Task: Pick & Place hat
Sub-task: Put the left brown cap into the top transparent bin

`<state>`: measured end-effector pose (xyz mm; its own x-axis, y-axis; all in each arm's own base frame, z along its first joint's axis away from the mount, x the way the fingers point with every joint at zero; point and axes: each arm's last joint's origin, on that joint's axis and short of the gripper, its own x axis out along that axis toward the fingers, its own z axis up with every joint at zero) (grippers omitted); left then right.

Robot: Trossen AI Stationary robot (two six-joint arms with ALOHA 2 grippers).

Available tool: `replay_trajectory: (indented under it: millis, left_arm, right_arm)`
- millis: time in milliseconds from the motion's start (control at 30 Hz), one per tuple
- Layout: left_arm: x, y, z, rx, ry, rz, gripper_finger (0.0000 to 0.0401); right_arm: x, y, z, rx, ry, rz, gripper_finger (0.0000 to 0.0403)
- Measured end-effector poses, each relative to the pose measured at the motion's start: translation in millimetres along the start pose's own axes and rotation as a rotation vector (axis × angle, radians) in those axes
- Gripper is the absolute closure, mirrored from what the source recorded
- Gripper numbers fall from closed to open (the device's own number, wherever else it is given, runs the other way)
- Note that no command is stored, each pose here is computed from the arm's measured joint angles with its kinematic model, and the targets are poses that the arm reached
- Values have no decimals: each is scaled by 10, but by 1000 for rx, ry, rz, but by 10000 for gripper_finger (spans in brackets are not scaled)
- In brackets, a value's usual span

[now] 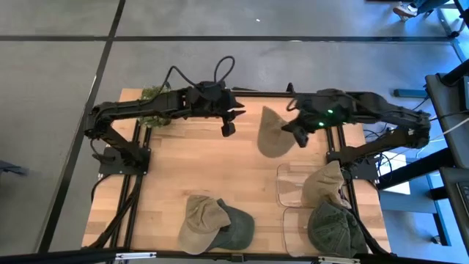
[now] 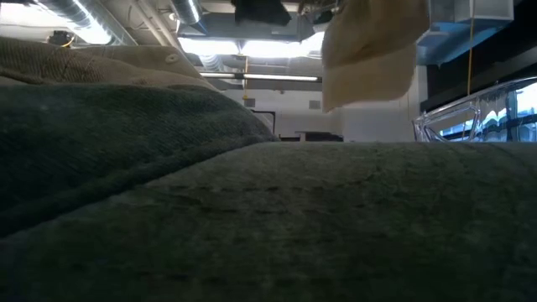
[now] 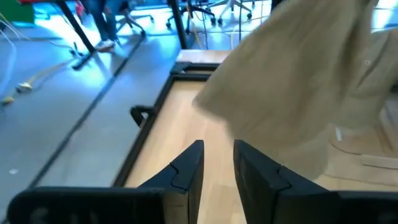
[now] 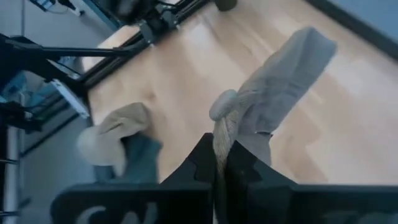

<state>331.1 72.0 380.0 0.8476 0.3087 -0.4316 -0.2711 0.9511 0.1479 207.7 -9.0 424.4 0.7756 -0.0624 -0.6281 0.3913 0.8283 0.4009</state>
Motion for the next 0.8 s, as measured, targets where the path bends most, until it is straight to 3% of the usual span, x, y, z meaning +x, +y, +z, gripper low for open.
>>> replay_trajectory:
  millis: [133,367,533,800]
  left_arm:
    - [134,100,-187,-52,-18,-6,318]
    - [248,226,-308,-79,-107,-73,318]
    - [246,253,-311,-81,-113,-129,317]
    - [243,224,-307,-76,-118,-181,321]
  right_arm:
    - [-258,154,-57,94,24,-16,393]
    - [-582,537,-125,283,107,42,393]
    - [-637,673,-383,396,213,-134,393]
    - [-510,903,-689,488,200,-202,393]
